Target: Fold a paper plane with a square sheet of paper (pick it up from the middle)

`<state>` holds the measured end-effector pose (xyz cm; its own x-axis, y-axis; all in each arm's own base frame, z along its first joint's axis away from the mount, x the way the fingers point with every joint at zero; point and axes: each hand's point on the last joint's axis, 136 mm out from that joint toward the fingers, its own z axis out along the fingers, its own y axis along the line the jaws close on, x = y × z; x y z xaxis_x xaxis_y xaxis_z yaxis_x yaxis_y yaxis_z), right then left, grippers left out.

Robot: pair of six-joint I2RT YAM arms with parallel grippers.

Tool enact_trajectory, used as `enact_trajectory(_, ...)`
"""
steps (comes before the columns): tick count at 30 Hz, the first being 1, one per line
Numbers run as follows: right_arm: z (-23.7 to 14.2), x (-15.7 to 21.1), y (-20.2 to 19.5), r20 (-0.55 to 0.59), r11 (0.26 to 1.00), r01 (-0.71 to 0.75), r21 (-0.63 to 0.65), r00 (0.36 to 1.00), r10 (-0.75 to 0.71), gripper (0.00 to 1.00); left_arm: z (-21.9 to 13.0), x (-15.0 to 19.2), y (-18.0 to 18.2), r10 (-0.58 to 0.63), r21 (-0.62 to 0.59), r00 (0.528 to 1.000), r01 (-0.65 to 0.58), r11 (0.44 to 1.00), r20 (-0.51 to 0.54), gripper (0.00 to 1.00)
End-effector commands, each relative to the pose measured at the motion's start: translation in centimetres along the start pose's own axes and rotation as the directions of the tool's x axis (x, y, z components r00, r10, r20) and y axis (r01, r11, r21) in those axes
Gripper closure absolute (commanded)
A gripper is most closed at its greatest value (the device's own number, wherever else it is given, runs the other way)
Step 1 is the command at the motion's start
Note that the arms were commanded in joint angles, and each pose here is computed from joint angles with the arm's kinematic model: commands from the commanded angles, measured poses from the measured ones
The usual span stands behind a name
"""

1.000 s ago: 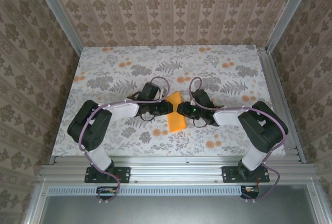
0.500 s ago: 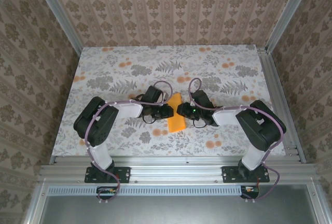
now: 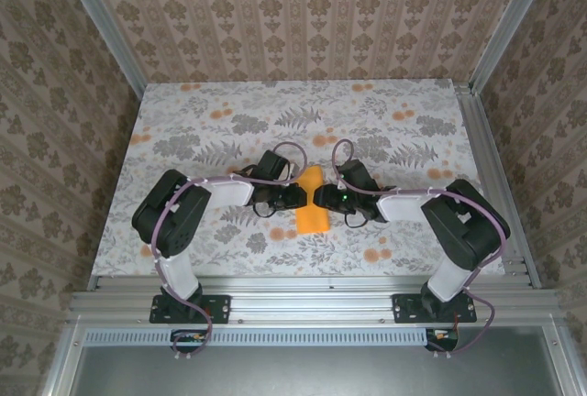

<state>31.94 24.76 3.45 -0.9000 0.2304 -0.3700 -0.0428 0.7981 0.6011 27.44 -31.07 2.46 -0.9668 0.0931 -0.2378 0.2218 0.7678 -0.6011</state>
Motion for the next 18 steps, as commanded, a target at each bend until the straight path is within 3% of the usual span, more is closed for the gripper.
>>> enact_trajectory(1,-0.9,-1.1,0.3,0.004,1.0,0.029,0.001,1.0,-0.029,0.5,0.6,0.8,0.9,0.012,-0.04,0.999,-0.013,0.999,-0.036,0.78)
enact_trajectory(5,-0.7,-1.7,1.6,-0.001,0.994,0.012,-0.109,1.0,-0.012,0.47,0.5,0.7,0.7,0.017,-0.039,0.999,-0.018,0.999,-0.034,0.78)
enact_trajectory(18,0.3,-0.9,1.1,-0.078,0.986,0.008,-0.164,0.997,-0.021,0.56,-0.3,0.2,0.1,0.032,-0.035,0.999,-0.033,0.999,-0.026,0.76)
